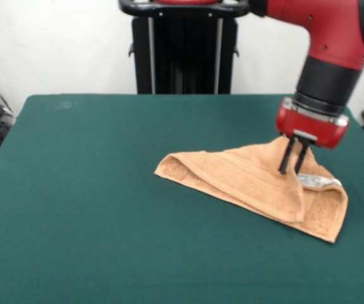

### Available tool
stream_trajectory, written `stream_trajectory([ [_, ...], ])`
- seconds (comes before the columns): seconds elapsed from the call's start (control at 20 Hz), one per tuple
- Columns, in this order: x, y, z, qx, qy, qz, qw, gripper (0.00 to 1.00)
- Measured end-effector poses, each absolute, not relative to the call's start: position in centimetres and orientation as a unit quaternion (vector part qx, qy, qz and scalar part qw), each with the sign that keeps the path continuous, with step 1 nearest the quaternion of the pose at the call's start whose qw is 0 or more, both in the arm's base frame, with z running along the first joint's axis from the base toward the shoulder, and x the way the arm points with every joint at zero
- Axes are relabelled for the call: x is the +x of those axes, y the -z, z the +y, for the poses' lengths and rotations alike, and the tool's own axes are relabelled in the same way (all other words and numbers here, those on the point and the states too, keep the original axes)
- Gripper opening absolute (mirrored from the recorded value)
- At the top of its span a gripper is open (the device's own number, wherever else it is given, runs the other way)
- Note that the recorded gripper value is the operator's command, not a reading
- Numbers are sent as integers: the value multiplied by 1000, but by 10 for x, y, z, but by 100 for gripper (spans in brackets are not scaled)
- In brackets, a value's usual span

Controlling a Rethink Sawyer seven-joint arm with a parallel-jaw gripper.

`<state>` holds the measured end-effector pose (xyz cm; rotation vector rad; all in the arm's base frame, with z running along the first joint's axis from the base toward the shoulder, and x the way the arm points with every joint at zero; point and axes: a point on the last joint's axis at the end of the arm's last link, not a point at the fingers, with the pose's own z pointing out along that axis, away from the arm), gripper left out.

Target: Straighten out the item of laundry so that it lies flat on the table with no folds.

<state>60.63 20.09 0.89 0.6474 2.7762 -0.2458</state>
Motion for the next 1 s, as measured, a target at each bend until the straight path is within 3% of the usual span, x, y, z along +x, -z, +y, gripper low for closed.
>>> stream_trajectory([
  [1.0,598,-20,202,215,78,962,151,0],
])
